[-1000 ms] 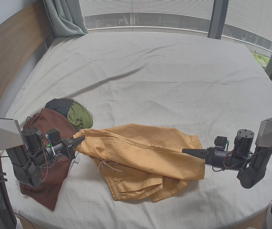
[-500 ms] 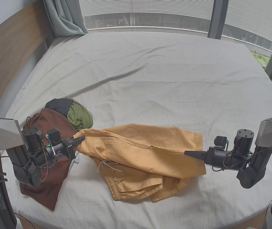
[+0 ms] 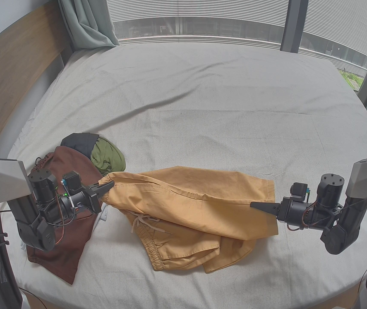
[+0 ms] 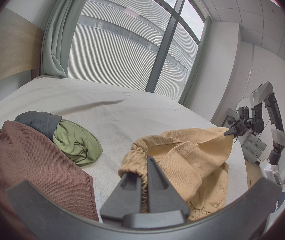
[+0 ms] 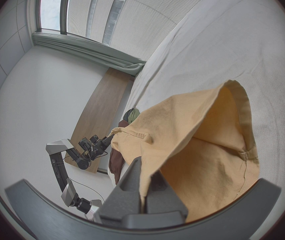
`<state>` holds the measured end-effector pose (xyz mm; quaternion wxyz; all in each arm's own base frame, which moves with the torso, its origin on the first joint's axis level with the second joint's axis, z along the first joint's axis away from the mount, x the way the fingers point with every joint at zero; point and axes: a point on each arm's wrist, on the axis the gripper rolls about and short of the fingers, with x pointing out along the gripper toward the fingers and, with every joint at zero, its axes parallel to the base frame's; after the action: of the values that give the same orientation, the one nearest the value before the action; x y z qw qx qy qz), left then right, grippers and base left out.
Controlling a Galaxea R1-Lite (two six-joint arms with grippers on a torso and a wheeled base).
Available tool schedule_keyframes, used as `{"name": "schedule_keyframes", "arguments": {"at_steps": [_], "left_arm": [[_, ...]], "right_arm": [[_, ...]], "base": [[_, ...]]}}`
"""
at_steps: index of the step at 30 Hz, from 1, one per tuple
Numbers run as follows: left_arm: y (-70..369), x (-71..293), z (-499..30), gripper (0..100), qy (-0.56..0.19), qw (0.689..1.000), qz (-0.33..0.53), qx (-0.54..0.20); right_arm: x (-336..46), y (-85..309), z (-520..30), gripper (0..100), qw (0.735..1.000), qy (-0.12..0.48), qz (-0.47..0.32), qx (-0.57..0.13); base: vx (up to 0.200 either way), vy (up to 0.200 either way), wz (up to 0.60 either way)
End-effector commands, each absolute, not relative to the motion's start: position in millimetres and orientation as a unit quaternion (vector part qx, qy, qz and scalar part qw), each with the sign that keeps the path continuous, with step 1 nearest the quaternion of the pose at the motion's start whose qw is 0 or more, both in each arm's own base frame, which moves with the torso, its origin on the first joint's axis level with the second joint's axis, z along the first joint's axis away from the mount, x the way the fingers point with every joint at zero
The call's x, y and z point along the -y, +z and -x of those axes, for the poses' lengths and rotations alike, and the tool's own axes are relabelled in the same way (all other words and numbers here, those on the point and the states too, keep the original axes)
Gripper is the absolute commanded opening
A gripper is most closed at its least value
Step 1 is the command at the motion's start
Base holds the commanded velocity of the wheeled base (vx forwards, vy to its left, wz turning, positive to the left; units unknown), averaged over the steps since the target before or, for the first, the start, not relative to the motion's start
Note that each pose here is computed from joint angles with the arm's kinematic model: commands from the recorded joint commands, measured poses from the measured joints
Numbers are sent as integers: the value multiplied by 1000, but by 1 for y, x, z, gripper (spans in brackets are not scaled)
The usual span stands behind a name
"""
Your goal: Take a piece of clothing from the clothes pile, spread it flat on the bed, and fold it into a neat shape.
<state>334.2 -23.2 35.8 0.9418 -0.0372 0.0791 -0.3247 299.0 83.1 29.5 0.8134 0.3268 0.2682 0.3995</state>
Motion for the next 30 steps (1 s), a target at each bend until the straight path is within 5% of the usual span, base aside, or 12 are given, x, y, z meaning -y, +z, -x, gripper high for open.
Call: {"name": "schedule_keyframes", "arguments": {"at_steps": [1, 30], "left_arm": [[42, 24, -334, 0, -326, 942, 35, -69], [112, 21, -328, 0, -326, 944, 37, 30]], "right_arm": [[-83, 43, -293, 0, 816, 407, -323, -254], [-81, 106, -267, 0, 826, 446, -301, -169]], "base": [[0, 0, 0], [0, 0, 0]]}}
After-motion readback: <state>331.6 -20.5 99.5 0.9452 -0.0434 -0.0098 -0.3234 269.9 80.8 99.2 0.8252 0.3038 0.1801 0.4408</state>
